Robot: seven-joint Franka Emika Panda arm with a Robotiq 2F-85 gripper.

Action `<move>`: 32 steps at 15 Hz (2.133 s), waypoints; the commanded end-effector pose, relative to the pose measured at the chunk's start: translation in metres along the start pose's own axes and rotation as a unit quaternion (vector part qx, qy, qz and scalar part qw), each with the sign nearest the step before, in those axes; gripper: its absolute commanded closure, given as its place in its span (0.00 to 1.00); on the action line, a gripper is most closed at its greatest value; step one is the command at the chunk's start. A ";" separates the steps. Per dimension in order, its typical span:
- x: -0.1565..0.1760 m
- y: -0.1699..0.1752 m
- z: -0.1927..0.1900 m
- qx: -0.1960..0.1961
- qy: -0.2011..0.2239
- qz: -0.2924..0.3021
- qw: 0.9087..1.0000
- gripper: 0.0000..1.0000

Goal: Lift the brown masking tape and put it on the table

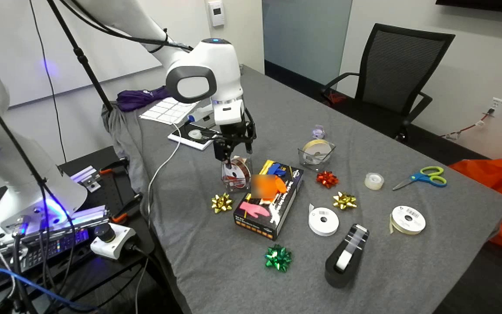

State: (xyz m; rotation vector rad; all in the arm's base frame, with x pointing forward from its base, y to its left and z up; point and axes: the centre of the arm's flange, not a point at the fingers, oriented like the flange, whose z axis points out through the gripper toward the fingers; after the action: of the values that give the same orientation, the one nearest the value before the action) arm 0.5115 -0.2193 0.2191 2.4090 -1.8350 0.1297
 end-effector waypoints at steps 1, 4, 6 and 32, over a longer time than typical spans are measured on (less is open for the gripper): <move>0.005 -0.004 0.018 -0.003 0.017 0.004 1.000 0.00; 0.002 0.000 0.028 -0.006 0.016 -0.009 1.000 0.00; -0.001 0.001 0.033 -0.009 0.017 -0.013 1.000 0.00; -0.013 0.000 -0.027 -0.001 -0.010 -0.030 1.000 0.93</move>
State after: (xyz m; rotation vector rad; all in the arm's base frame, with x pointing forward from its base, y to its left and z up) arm 0.5154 -0.2151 0.2108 2.4274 -1.7673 0.1519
